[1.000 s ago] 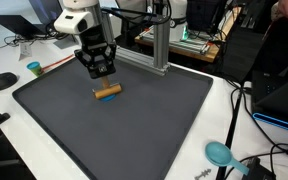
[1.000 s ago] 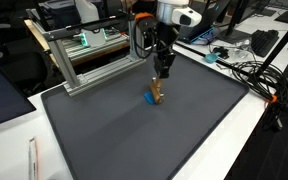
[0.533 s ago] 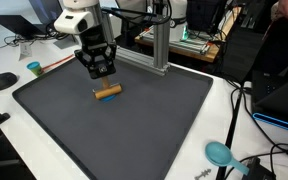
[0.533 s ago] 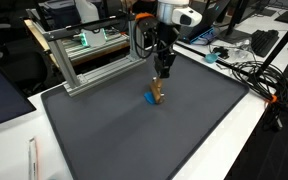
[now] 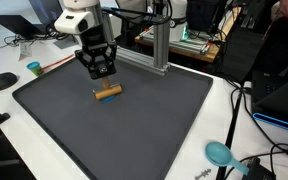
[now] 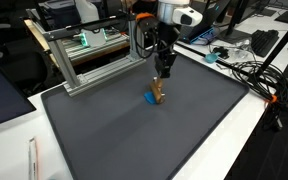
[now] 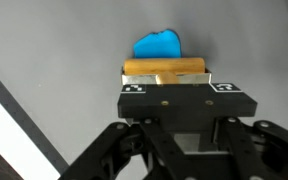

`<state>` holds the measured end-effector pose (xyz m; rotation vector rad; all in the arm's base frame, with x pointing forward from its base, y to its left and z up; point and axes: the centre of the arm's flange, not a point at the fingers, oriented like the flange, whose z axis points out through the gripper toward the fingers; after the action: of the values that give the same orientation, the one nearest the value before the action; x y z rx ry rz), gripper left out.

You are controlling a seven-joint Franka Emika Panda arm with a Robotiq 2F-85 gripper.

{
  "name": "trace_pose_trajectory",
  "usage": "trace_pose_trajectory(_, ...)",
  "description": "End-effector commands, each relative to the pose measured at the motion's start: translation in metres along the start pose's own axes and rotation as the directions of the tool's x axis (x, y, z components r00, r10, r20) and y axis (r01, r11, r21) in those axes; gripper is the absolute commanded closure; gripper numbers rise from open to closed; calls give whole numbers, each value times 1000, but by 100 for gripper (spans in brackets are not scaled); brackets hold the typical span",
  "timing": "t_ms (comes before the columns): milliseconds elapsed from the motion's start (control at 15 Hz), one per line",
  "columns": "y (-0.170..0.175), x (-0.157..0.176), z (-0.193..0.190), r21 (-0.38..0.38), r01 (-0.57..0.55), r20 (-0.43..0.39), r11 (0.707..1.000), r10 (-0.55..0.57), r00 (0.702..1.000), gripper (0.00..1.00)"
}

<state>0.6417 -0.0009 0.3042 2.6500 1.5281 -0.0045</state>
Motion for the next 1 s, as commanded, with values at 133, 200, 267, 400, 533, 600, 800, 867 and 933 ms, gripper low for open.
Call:
trace_pose_trajectory(133,-2,12,30,37,6,-43,999,-4,999,77)
trace_pose_trajectory(200,-2,12,29,37,7,-44,999,-5,999,77)
trace_pose_trajectory(267,-3,13,29,36,7,-44,999,-6,999,77)
trace_pose_trajectory(400,-3,13,30,33,9,-37,999,-7,999,77)
trace_pose_trajectory(533,-3,10,34,25,13,-10,1000,-12,1000,77)
trace_pose_trajectory(600,-2,7,35,19,10,4,1000,-10,1000,77)
trace_pose_trajectory(800,1,-3,39,17,9,33,1000,-10,999,77)
trace_pose_trajectory(867,2,-5,40,15,10,41,1000,-11,999,77)
trace_pose_trajectory(933,2,-6,41,13,13,51,1000,-13,999,77)
